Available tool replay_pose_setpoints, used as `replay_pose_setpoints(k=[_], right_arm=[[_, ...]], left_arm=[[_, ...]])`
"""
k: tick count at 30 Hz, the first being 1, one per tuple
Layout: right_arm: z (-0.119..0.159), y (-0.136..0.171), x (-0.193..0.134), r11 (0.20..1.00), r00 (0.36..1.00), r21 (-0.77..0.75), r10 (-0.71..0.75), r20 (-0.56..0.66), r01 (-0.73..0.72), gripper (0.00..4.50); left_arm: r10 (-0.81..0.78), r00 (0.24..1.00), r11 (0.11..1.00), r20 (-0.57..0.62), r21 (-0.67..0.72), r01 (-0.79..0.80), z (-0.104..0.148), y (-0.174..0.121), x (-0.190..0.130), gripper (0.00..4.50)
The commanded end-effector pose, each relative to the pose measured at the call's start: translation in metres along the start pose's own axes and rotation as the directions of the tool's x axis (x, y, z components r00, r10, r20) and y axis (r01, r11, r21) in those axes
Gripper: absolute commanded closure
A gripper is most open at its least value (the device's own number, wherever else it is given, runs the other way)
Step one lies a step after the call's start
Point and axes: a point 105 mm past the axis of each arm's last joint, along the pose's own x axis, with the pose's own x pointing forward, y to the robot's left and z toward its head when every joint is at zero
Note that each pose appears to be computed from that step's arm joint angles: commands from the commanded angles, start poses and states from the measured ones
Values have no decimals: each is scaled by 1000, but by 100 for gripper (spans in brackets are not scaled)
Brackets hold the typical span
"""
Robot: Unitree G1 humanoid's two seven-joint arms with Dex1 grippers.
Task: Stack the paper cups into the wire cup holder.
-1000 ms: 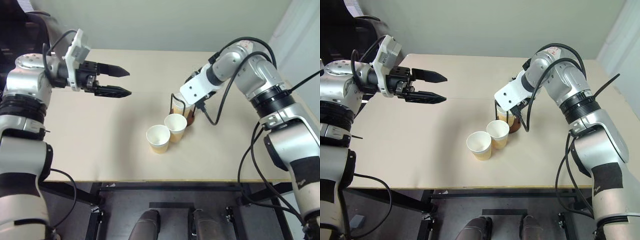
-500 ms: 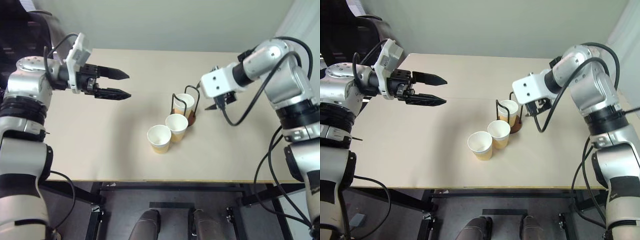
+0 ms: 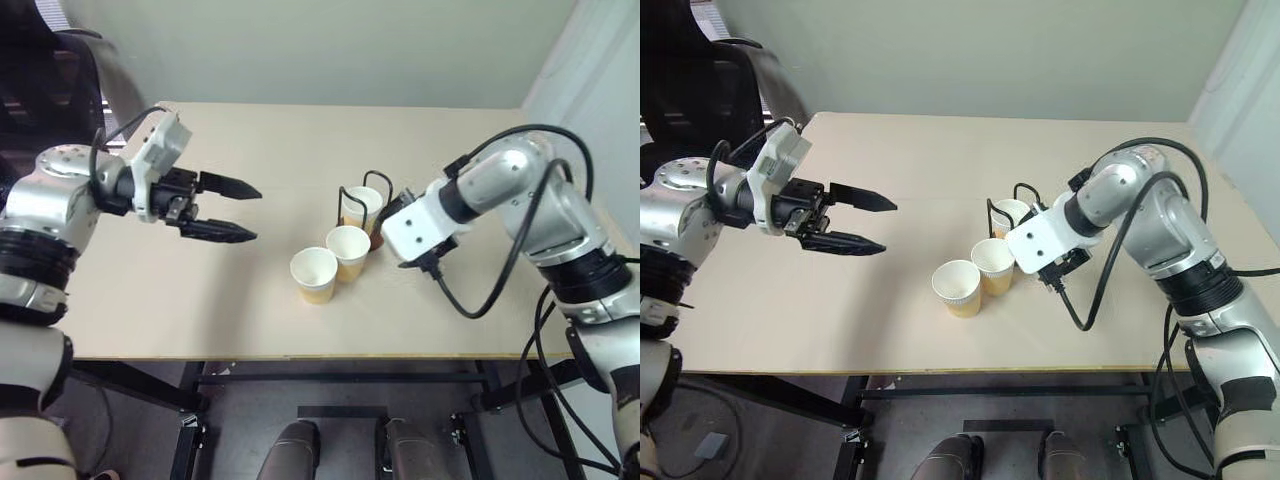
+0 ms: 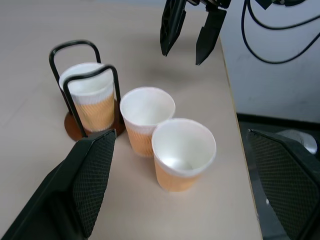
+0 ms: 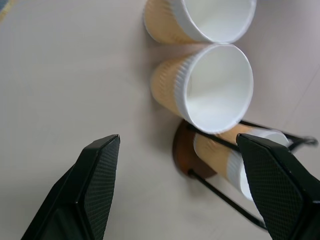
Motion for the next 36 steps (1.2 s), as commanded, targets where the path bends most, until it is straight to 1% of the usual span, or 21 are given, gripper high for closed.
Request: replay_pose_setpoints(k=[1, 8, 25, 28, 31, 32, 36], right_arm=[[5, -10, 1, 997, 999, -66, -29, -18, 28, 74], [6, -17, 17, 992, 999, -128, -24, -32, 20, 74], [-3, -3, 57, 976, 994, -199, 79, -69, -92, 74], [-2, -1, 61, 972, 993, -209, 95, -69, -107, 126], [0, -2, 63, 972, 993, -211, 96, -66, -108, 231], [0, -2, 63, 972, 993, -210, 95, -66, -107, 257], [-2, 0, 59, 975, 993, -195, 97, -64, -108, 401]], left_arm=[[-22, 1000, 999, -3, 46, 22, 8, -5, -5, 0], [16, 1000, 997, -8, 72, -15, 12, -1, -13, 0], [23, 1000, 996, 4, 85, -24, 15, -2, -16, 0], [19, 1000, 996, 4, 87, -20, 15, -3, -15, 0], [17, 1000, 995, 7, 101, -17, 15, -2, -13, 0], [18, 1000, 994, 7, 105, -18, 15, -1, -12, 0], [41, 999, 991, -14, 128, -38, 11, 4, -14, 0]])
